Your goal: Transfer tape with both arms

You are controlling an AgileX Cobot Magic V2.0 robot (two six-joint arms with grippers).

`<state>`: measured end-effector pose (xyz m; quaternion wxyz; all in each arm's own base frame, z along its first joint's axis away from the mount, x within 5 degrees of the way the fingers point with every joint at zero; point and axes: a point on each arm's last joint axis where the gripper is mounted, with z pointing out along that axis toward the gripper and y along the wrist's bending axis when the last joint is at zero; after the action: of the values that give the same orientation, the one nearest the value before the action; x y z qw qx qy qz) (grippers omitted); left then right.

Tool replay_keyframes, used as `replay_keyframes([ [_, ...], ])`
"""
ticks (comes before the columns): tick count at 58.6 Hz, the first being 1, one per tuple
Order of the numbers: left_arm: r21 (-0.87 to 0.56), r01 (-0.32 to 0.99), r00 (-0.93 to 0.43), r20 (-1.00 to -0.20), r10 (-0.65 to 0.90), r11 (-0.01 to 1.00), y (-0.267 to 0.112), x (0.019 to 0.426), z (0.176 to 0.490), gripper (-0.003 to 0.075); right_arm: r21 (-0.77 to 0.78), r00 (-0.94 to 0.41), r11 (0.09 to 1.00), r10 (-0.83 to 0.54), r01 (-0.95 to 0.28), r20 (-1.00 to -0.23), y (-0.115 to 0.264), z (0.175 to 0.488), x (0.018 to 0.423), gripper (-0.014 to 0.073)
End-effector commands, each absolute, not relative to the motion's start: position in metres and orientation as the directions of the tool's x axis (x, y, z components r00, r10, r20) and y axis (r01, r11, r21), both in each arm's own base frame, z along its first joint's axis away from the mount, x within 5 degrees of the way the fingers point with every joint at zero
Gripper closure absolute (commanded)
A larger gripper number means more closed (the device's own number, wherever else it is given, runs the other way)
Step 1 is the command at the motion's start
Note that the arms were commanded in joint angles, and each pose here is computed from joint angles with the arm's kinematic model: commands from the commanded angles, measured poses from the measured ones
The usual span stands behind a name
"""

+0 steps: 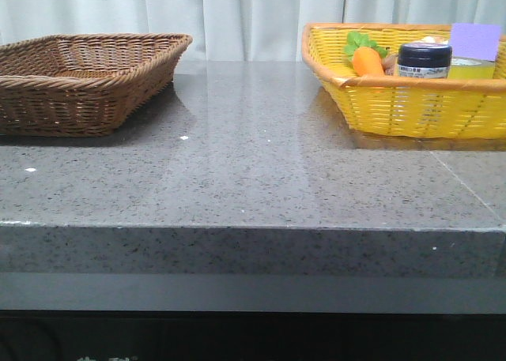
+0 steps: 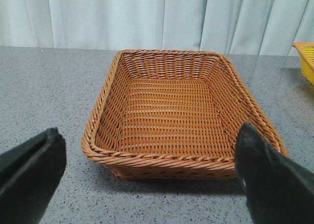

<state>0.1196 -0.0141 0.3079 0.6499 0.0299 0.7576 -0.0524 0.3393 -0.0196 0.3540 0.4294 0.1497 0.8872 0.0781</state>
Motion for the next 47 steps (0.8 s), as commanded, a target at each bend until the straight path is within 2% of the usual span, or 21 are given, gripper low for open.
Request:
replay_keyframes([
  [1,-0.045,0.109,-0.033,-0.999,-0.041,0.993,-0.013,0.121,0.328,0.0030,0.279,-0.522,0.940,0.341,0.195,-0.782,-0.025,0.371,0.353,-0.0068],
  [14,-0.045,0.109,-0.033,-0.999,-0.041,0.993,-0.013,0.121,0.328,0.0030,0.298,-0.570,0.931,0.366,0.212,-0.736,-0.027,0.346,0.391,-0.0068],
  [27,-0.045,0.109,-0.033,-0.999,-0.041,0.993,-0.013,0.121,0.328,0.0030,0.304,-0.623,0.923,0.383,0.235,-0.682,-0.028,0.317,0.411,-0.0059],
  [33,-0.045,0.109,-0.033,-0.999,-0.041,0.993,-0.013,0.121,0.328,0.0030,0.301,-0.637,0.923,0.384,0.240,-0.668,-0.028,0.309,0.414,0.0015],
  [47,-0.045,0.109,-0.033,-0.999,-0.041,0.993,-0.013,0.121,0.328,0.0030,0.302,-0.631,0.923,0.384,0.239,-0.674,-0.028,0.310,0.414,0.0347],
])
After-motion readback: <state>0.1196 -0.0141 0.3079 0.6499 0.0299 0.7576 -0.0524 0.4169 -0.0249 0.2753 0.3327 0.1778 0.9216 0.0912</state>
